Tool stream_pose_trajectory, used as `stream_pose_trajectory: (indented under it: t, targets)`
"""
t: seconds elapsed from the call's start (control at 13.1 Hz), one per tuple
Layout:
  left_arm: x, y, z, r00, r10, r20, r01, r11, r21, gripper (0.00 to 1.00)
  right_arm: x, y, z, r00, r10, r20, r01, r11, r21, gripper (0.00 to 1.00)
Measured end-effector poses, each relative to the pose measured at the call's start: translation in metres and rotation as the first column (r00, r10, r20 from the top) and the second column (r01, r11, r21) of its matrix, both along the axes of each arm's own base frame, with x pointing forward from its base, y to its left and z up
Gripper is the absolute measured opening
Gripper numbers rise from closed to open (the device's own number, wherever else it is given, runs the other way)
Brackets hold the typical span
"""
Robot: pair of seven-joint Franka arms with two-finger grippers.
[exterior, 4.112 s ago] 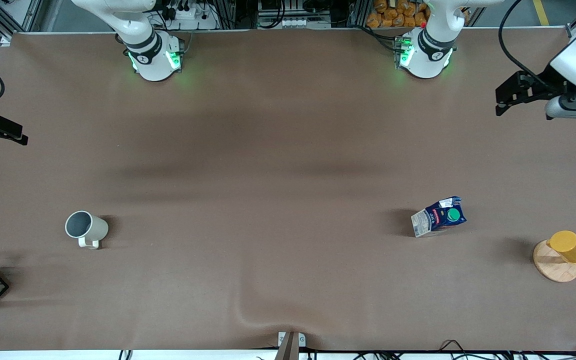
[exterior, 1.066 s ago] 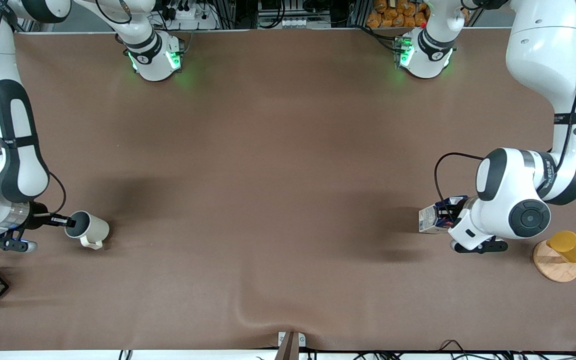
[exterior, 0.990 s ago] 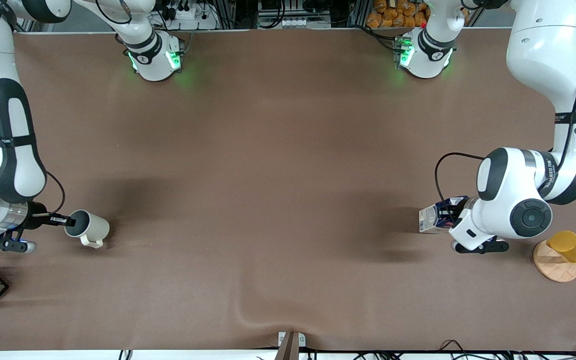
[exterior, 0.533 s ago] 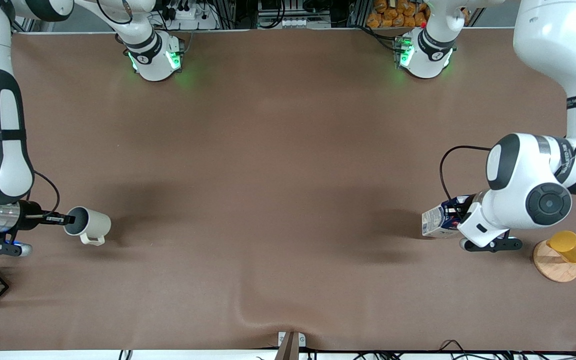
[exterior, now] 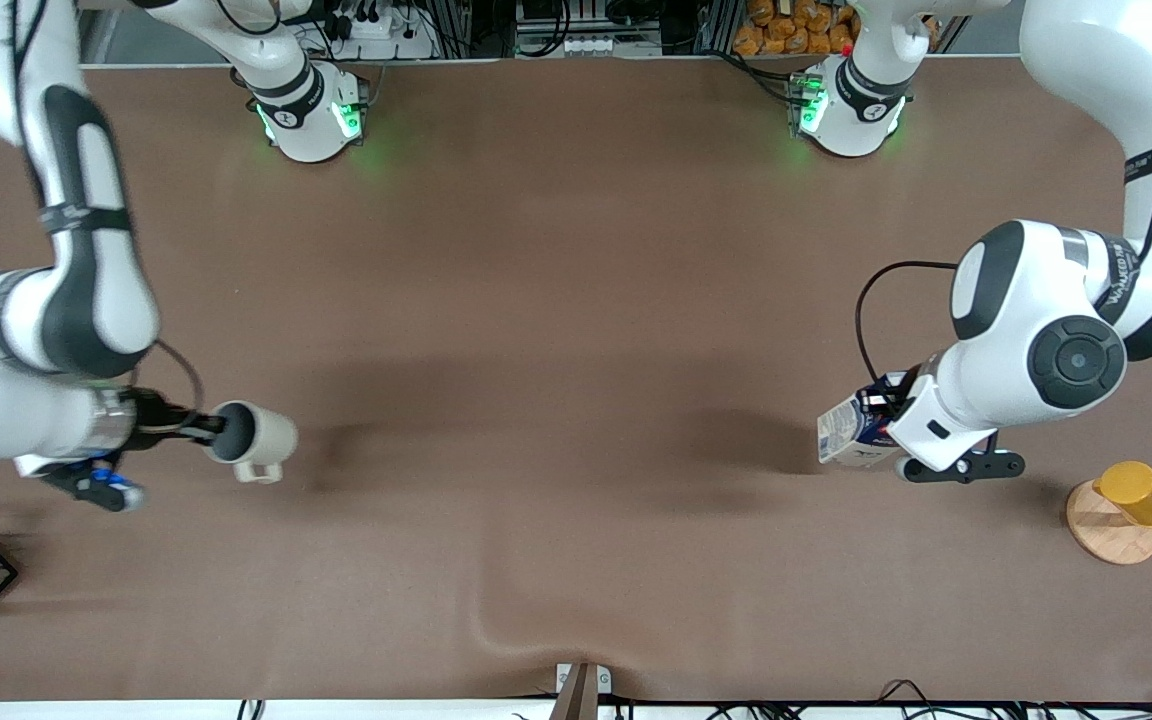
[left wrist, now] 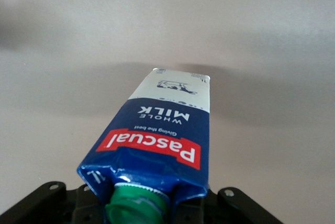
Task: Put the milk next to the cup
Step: 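Carry the mug with the right gripper while the left gripper carries the milk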
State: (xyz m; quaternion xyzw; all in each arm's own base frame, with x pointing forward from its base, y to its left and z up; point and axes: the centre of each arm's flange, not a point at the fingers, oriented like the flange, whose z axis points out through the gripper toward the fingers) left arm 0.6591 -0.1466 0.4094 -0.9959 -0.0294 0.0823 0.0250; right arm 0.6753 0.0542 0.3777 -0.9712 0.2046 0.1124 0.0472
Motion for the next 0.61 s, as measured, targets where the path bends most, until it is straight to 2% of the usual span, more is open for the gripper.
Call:
stream_pose_trajectory:
  t: [0.23,0.38,0.61]
  targets:
    - [-0.005,-0.018,0.002,1.0,0.011,-0.003,-0.011,1.0,-0.006,0.36,-0.015,0.109,0.012,0.992,-0.124,-0.011,0.124,0.991,-0.052,0.04]
    - [-0.008,-0.025,0.005,1.0,0.016,-0.002,-0.016,1.0,-0.009,0.36,-0.03,0.178,0.014,0.982,-0.19,0.009,0.19,0.979,-0.074,0.04]
    - [-0.016,-0.04,0.015,1.0,0.025,-0.01,-0.025,1.0,-0.009,0.36,-0.042,0.249,0.011,0.967,-0.247,0.059,0.25,0.968,-0.033,0.04]
